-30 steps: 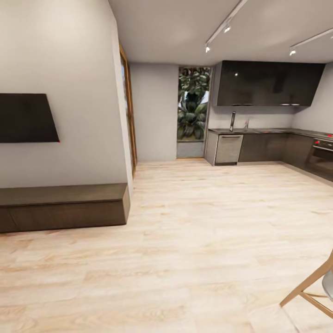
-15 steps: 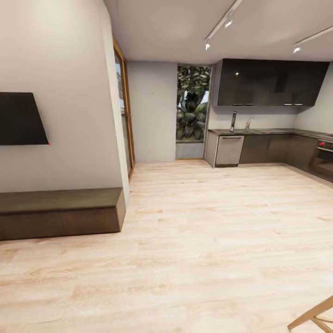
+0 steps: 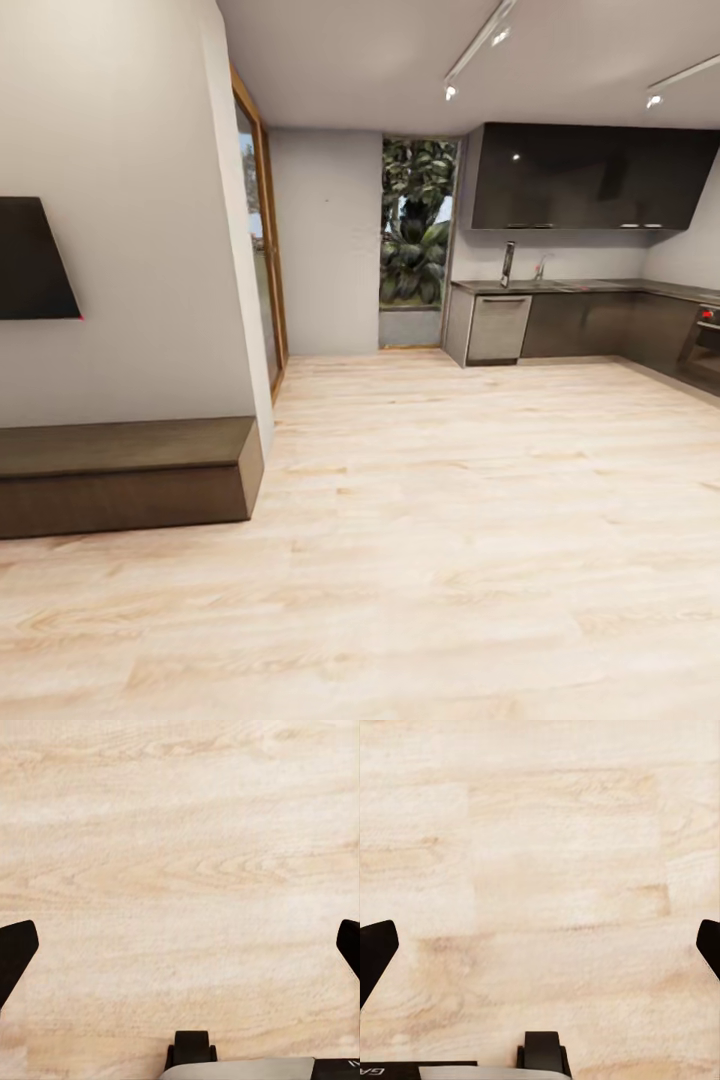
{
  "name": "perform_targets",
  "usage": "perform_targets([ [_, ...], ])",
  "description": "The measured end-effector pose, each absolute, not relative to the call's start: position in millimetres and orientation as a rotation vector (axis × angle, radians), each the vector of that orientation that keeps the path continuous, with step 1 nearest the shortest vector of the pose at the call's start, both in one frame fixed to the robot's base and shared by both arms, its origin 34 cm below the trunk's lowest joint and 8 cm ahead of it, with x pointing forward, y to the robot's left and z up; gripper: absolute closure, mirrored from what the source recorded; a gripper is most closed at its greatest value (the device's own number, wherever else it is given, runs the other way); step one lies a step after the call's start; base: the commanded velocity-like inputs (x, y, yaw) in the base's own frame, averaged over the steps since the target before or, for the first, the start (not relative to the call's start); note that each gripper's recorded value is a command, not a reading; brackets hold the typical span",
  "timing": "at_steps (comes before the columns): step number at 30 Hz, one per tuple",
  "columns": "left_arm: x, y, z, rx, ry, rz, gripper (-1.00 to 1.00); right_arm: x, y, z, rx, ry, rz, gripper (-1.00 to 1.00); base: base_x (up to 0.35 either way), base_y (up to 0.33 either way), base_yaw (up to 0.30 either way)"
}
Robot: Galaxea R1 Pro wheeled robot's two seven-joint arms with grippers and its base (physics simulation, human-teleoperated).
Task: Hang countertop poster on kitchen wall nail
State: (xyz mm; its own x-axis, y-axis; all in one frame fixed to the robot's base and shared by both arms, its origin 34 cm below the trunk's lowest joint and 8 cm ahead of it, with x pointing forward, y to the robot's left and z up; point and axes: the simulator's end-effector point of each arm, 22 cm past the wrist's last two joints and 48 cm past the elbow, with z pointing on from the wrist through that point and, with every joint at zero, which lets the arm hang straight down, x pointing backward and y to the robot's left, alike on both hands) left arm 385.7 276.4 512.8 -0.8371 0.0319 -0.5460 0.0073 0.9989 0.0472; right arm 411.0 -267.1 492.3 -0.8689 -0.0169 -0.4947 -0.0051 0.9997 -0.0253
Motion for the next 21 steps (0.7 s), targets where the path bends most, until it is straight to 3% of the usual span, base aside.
perform_targets([
  [21, 385.2, 276.4, 512.6, 0.027, 2.563, 0.058, -1.0, 410.2, -267.1, 491.9, -0.016, 2.625, -0.031, -1.0, 0.334, -0.001, 0.0],
])
